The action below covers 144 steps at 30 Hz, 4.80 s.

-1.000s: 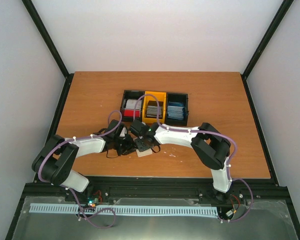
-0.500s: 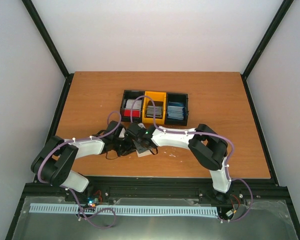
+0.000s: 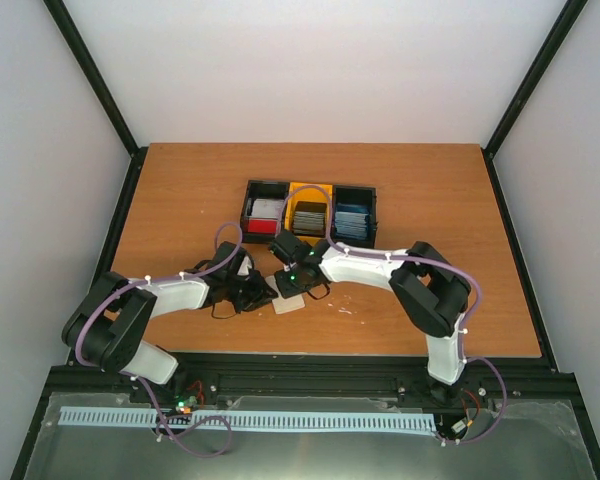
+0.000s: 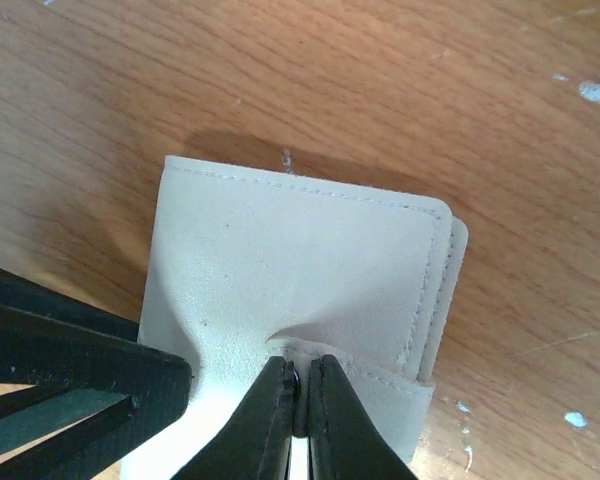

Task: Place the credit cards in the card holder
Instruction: Open the card holder at the center of the board.

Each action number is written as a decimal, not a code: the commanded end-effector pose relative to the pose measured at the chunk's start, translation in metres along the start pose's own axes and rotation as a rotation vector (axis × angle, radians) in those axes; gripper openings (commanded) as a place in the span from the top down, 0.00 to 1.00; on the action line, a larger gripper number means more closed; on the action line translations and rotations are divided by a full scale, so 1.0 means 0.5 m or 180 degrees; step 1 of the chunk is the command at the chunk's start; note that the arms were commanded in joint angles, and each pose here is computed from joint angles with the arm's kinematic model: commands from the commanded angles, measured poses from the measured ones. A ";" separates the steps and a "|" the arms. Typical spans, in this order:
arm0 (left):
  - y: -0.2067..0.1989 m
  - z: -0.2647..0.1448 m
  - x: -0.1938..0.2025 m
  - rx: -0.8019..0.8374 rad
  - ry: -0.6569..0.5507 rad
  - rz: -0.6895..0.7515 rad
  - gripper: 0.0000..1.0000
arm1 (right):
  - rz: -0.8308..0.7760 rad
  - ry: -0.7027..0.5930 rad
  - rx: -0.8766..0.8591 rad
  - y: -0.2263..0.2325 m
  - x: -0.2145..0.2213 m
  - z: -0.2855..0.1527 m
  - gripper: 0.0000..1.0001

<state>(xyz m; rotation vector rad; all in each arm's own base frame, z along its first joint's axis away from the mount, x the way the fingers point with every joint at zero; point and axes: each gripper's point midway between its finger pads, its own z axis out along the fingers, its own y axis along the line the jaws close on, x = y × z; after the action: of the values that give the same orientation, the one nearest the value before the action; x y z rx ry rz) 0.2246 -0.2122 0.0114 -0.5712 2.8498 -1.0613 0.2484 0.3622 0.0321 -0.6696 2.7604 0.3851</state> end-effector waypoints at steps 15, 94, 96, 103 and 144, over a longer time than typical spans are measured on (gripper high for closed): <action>0.200 0.009 0.047 -0.1122 0.0090 -0.0409 0.80 | 0.0842 -0.0175 -0.1425 0.032 -0.038 -0.070 0.97; 0.229 0.012 0.026 -0.1515 0.0050 -0.0459 0.82 | 0.0527 -0.0206 0.0888 -0.147 -0.012 -0.039 0.76; 0.225 0.011 0.024 -0.1498 0.0035 -0.0441 0.82 | 0.0520 -0.0198 0.0743 -0.138 -0.014 -0.035 0.80; 0.184 0.002 0.007 -0.1271 -0.0089 -0.0337 0.76 | 0.0483 -0.0159 0.0369 -0.106 -0.019 -0.046 0.97; -0.076 -0.066 -0.021 0.0297 -0.0267 0.0974 0.30 | 0.0616 -0.0200 -0.0387 -0.020 -0.039 -0.170 0.97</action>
<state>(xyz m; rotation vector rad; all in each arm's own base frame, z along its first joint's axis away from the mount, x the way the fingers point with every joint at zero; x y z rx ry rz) 0.2347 -0.2155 0.0598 -0.1708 2.6696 -1.1164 0.2497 0.3389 0.1231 -0.4228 2.7559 0.6487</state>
